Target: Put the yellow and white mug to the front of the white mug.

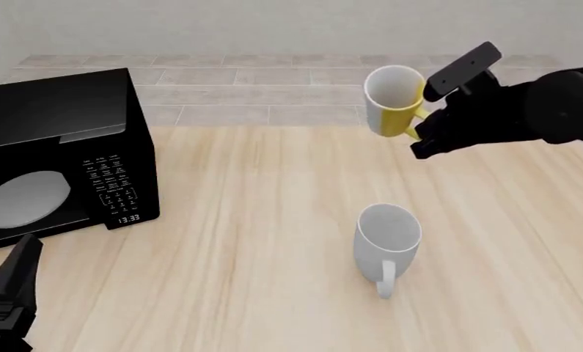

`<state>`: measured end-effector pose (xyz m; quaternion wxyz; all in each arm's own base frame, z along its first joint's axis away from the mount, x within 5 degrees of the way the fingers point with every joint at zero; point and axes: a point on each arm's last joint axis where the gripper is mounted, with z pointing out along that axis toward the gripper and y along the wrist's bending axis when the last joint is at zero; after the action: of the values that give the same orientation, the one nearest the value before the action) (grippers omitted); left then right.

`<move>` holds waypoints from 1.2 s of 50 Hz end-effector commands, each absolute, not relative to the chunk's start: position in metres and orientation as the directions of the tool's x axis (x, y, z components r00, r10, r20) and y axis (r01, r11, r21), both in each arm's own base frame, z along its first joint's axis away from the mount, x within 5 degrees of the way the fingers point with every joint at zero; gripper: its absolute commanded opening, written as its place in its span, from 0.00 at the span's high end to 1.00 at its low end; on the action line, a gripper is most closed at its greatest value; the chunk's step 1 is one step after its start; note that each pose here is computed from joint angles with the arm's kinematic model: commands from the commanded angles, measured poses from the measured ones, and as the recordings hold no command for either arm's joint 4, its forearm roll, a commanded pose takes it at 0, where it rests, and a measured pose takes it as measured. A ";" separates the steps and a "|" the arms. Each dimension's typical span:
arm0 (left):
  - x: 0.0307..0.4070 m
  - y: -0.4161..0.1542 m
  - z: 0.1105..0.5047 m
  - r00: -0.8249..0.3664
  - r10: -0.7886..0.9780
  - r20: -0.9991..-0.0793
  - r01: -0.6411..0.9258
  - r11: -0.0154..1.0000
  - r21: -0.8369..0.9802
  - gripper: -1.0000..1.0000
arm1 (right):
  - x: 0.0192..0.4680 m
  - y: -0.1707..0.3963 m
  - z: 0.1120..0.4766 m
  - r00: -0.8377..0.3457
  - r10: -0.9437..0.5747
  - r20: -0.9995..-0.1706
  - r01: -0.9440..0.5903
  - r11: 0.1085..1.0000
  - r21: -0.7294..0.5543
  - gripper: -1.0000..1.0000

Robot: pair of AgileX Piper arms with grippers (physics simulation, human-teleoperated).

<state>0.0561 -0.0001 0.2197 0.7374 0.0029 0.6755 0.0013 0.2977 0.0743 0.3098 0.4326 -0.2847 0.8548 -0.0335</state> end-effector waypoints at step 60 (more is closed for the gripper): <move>0.056 0.000 0.220 0.087 0.006 -0.996 0.002 1.000 0.006 0.00 | 0.349 0.074 0.219 -0.580 -0.445 -0.683 -0.411 0.883 -0.227 1.00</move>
<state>0.0561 -0.0001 0.2197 0.7374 0.0028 0.6755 0.0012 0.3431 0.0727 0.2292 0.3925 -0.2487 0.8851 -0.0258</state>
